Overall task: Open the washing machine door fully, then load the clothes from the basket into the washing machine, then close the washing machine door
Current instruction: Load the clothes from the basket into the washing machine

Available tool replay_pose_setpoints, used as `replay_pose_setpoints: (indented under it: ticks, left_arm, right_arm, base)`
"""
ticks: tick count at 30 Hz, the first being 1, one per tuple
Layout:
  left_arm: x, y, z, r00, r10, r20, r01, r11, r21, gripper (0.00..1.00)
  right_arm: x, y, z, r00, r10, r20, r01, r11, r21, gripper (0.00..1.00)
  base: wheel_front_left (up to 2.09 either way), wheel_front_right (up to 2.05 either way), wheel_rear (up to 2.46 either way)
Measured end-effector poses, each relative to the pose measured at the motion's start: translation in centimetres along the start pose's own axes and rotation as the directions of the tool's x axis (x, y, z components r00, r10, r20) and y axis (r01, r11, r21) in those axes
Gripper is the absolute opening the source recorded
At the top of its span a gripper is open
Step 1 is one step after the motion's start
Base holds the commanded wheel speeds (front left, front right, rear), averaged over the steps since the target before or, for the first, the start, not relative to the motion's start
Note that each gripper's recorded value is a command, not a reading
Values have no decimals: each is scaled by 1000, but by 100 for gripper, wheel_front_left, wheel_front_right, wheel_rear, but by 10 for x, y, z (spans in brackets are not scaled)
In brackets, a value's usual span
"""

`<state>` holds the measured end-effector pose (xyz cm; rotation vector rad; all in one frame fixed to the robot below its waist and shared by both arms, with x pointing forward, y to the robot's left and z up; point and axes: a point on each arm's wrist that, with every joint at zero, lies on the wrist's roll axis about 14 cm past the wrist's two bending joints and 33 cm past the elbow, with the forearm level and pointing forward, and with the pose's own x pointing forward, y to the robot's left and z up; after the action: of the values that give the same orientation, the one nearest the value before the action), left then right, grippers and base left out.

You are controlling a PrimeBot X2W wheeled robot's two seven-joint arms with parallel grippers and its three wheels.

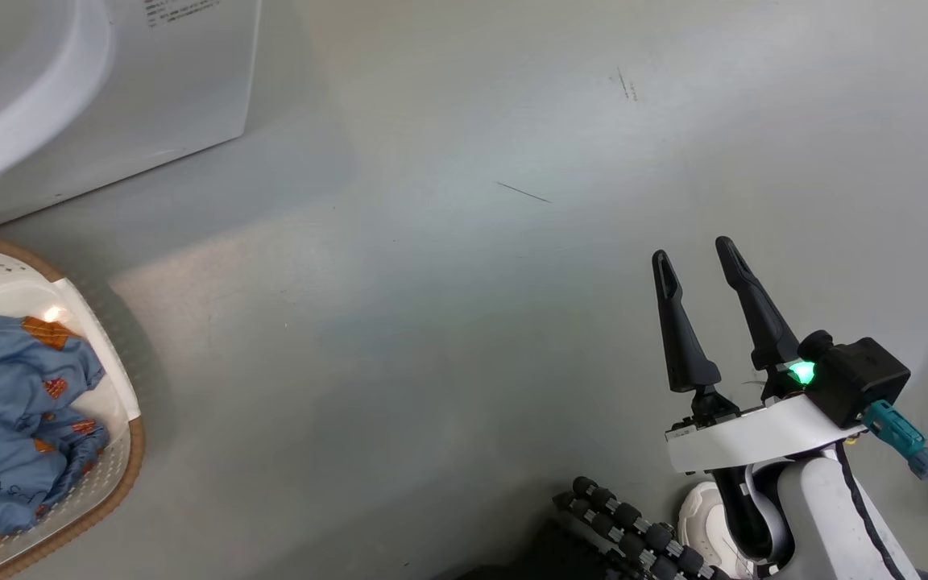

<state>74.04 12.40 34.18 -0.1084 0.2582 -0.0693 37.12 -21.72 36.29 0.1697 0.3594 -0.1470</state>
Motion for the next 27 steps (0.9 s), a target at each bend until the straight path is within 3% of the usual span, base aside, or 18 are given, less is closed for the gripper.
replay_pose_setpoints:
  ticks: [19,27]
  left_arm:
    - [-45,-20,6,999,21,-43,-26,992,-122,100]
    - [-81,-10,5,999,43,-31,-47,989,-140,100]
  right_arm:
    - [12,27,15,993,100,63,-101,995,13,100]
    - [17,47,27,981,163,105,-165,986,4,100]
  base:
    - [0,0,0]
    - [0,0,0]
